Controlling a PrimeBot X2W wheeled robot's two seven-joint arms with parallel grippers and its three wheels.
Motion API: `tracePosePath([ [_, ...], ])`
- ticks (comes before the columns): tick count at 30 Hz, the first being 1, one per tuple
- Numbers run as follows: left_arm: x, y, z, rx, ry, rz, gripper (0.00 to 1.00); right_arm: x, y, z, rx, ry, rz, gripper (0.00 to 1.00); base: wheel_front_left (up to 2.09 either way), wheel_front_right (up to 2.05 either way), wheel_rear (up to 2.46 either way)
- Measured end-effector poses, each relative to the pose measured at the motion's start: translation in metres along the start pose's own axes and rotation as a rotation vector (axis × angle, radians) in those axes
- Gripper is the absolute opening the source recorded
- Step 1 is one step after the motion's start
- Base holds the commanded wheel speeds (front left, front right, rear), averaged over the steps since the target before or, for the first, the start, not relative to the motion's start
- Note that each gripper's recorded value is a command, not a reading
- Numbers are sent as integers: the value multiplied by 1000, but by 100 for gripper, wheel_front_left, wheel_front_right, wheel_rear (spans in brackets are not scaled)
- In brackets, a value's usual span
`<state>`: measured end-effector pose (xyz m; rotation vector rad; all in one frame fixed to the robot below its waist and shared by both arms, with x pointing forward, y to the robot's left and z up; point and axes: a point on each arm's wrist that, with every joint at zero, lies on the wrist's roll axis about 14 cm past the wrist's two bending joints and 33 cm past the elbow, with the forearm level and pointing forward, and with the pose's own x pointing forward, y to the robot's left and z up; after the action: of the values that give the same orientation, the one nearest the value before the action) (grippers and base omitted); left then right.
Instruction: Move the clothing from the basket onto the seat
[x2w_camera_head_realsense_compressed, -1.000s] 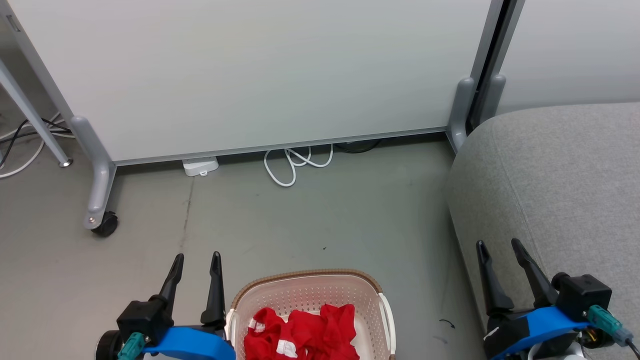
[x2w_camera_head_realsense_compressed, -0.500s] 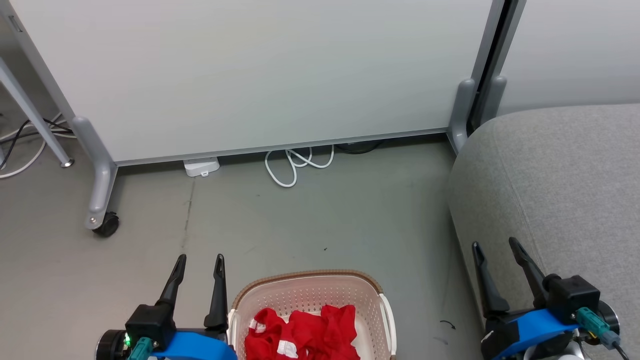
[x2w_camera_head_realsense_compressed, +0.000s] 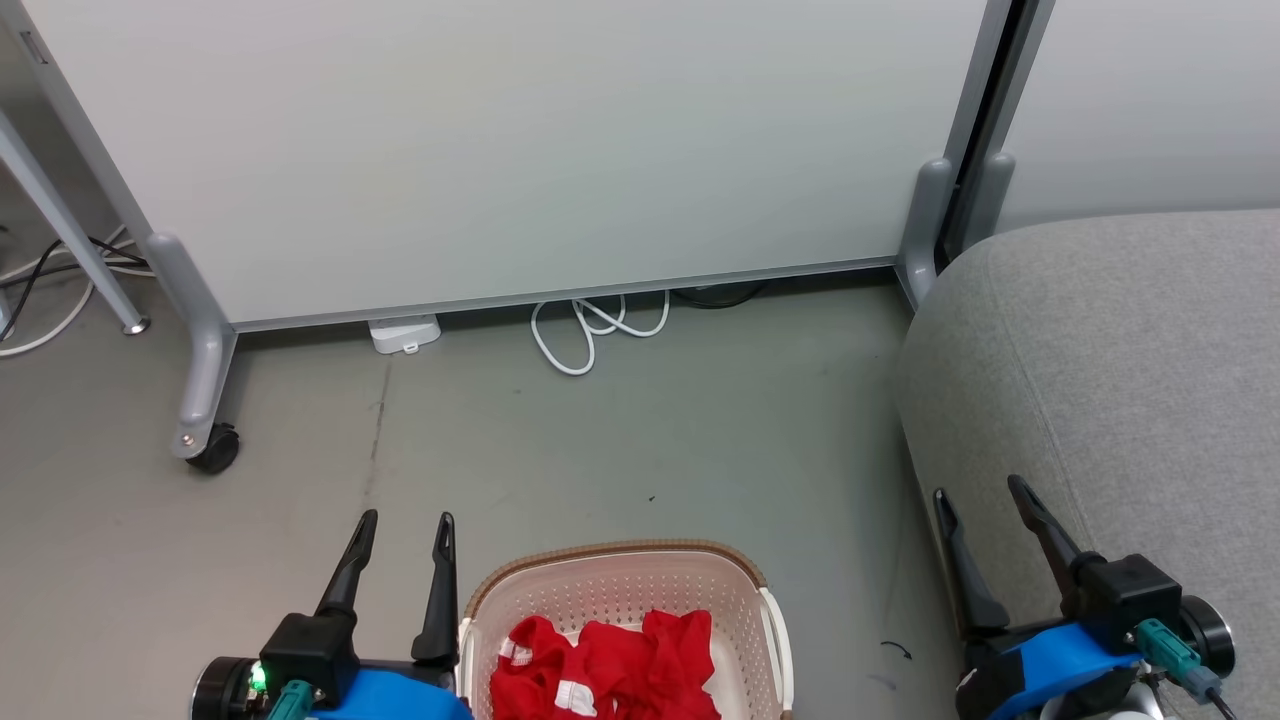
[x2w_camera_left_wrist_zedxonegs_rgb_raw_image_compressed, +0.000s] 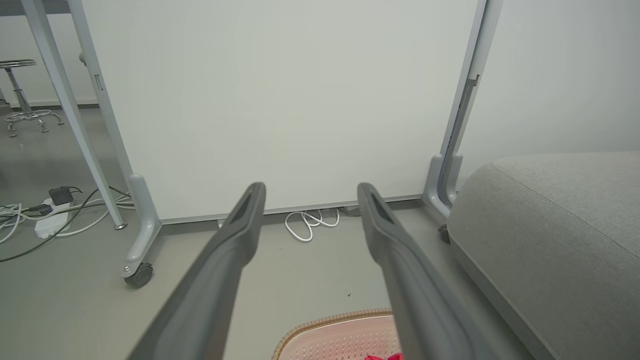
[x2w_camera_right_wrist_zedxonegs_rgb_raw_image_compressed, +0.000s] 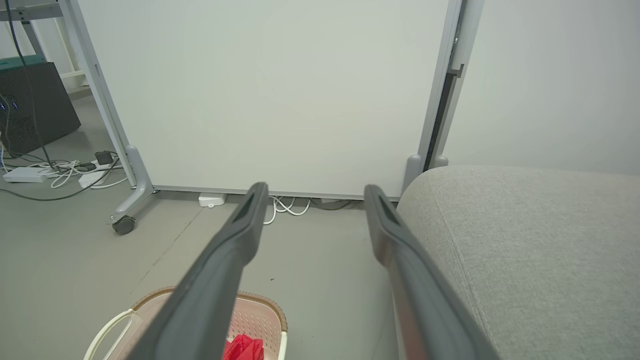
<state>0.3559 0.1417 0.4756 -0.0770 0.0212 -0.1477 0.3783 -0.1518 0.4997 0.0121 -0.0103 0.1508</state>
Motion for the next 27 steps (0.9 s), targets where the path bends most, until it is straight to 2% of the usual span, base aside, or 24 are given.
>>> tracePosePath([
  [13,0,5,-6,-23,18,17,100,0,-1,-4,9,9,-3,100,0,0,0],
  [19,9,2,-25,-42,78,7,100,6,-3,-6,9,15,-7,100,0,0,0],
  [27,35,-12,-71,-69,216,-42,100,12,-27,-17,5,42,-71,100,0,0,0],
])
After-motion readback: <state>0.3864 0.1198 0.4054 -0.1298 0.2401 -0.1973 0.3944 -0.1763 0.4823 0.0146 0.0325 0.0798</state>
